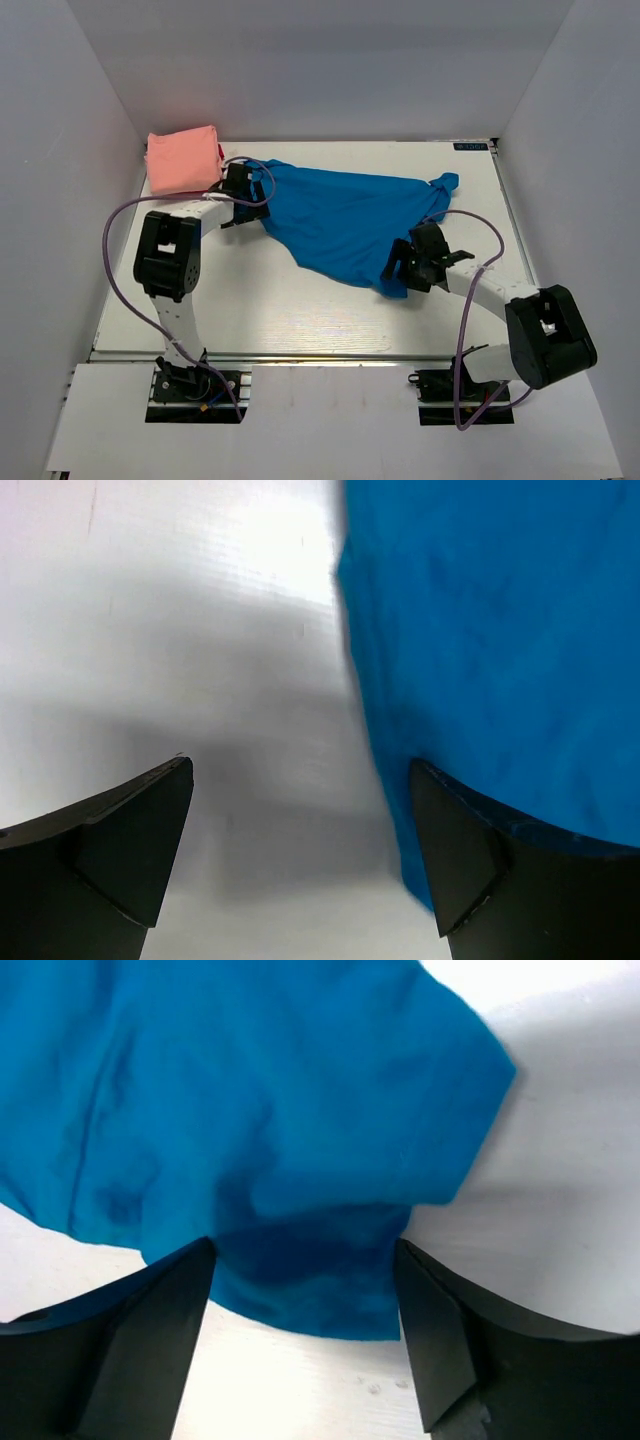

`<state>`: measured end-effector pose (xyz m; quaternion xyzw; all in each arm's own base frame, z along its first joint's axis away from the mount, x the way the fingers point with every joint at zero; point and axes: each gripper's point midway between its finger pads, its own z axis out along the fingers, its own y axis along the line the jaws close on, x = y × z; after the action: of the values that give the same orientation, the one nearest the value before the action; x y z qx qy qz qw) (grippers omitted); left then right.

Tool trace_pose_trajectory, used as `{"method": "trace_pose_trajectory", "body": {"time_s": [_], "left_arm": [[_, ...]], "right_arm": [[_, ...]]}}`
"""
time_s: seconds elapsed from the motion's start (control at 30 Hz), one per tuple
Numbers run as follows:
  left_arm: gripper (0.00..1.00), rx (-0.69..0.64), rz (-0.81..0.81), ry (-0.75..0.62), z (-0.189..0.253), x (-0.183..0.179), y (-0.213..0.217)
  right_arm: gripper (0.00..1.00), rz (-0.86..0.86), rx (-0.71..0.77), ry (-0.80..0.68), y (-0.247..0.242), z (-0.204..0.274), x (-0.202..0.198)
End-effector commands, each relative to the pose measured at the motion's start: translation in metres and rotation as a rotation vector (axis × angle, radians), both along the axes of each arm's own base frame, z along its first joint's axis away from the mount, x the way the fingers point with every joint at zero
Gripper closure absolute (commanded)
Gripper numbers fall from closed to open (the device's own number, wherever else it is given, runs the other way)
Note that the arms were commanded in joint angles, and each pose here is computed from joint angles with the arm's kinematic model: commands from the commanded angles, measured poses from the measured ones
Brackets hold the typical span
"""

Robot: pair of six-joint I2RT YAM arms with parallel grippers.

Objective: Fold and stack the t-shirts
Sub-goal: Flatten out the tshirt

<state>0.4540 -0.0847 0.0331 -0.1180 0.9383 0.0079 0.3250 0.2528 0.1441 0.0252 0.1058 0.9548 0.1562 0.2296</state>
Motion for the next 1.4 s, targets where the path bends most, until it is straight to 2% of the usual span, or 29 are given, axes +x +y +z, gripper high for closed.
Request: {"method": "trace_pose_trajectory", "body": {"time_s": [0.0,0.03,0.07,0.1,0.23,0.33,0.37,0.4,0.43,0.47,0.53,0.6,0.7,0.73,0.93,0.97,1.0,1.03,1.1,1.13,1.27,1.3,1.33,1.37], "left_arm": [[0.02,-0.093,-0.025,-0.103,0.021,0.042,-0.007],[0.02,-0.103,-0.031,-0.115,0.024,0.05,-0.01],[0.05,-0.113,-0.053,-0.091,0.012,0.052,-0.011],[0.1,-0.116,-0.073,-0.086,0.01,0.054,-0.014],[0.15,-0.179,-0.17,-0.103,-0.001,0.054,-0.031],[0.25,-0.241,-0.225,-0.113,-0.008,0.052,-0.046],[0.3,-0.252,-0.234,-0.111,-0.011,0.052,-0.048],[0.5,-0.258,-0.261,-0.109,-0.01,0.05,-0.055],[0.65,-0.284,-0.283,-0.1,-0.016,0.047,-0.06],[1.0,-0.297,-0.296,-0.109,-0.011,0.05,-0.064],[1.0,-0.294,-0.289,-0.058,-0.019,0.042,-0.062],[1.0,-0.29,-0.29,-0.107,0.011,0.042,-0.061],[1.0,-0.275,-0.28,-0.169,0.044,0.028,-0.053],[1.0,-0.273,-0.283,-0.254,0.085,0.025,-0.051],[1.0,-0.279,-0.311,-0.501,0.211,-0.003,-0.051],[1.0,-0.292,-0.311,-0.562,0.241,-0.012,-0.049],[1.0,-0.29,-0.301,-0.586,0.254,-0.017,-0.042],[1.0,-0.293,-0.306,-0.633,0.275,-0.022,-0.041],[1.0,-0.279,-0.262,-0.743,0.322,-0.035,-0.029],[1.0,-0.279,-0.258,-0.798,0.346,-0.041,-0.026],[1.0,-0.272,-0.257,-0.936,0.416,-0.068,-0.017],[1.0,-0.263,-0.26,-0.933,0.42,-0.071,-0.016],[1.0,-0.267,-0.263,-0.983,0.445,-0.081,-0.014],[1.0,-0.265,-0.256,-1.005,0.457,-0.088,-0.011]], "right_arm": [[0.23,0.005,0.021,0.088,0.005,-0.02,-0.018],[0.26,0.007,0.031,0.079,0.007,-0.018,-0.017],[0.37,0.006,0.036,0.07,0.008,-0.016,-0.014],[0.4,0.01,0.04,0.068,0.008,-0.016,-0.015],[0.48,0.021,0.059,0.038,0.013,-0.015,-0.009],[0.69,0.028,0.076,0.022,0.017,-0.014,-0.004],[0.81,0.032,0.082,0.014,0.018,-0.012,-0.003],[0.9,0.027,0.08,0.013,0.017,-0.013,-0.001],[0.99,0.036,0.075,0.003,0.018,-0.011,0.0],[1.0,0.03,0.067,-0.001,0.016,-0.009,0.001],[1.0,0.045,0.068,-0.051,0.016,0.004,0.007],[1.0,0.074,0.061,-0.1,0.016,0.019,0.011],[1.0,0.101,0.096,-0.273,0.018,0.07,0.022],[1.0,0.109,0.097,-0.308,0.018,0.08,0.023],[1.0,0.092,0.097,-0.589,0.005,0.196,0.033],[1.0,0.06,0.079,-0.635,-0.003,0.214,0.035],[1.0,0.05,0.052,-0.636,-0.009,0.219,0.034],[1.0,0.03,0.061,-0.704,-0.012,0.254,0.036],[1.0,-0.044,0.011,-0.762,-0.031,0.278,0.037],[1.0,-0.069,0.03,-0.832,-0.035,0.312,0.034],[1.0,-0.121,0.029,-1.006,-0.054,0.392,0.022],[1.0,-0.127,0.024,-1.018,-0.056,0.399,0.021],[1.0,-0.132,0.008,-1.036,-0.059,0.408,0.019],[1.0,-0.146,0.032,-1.096,-0.064,0.44,0.009]]}}
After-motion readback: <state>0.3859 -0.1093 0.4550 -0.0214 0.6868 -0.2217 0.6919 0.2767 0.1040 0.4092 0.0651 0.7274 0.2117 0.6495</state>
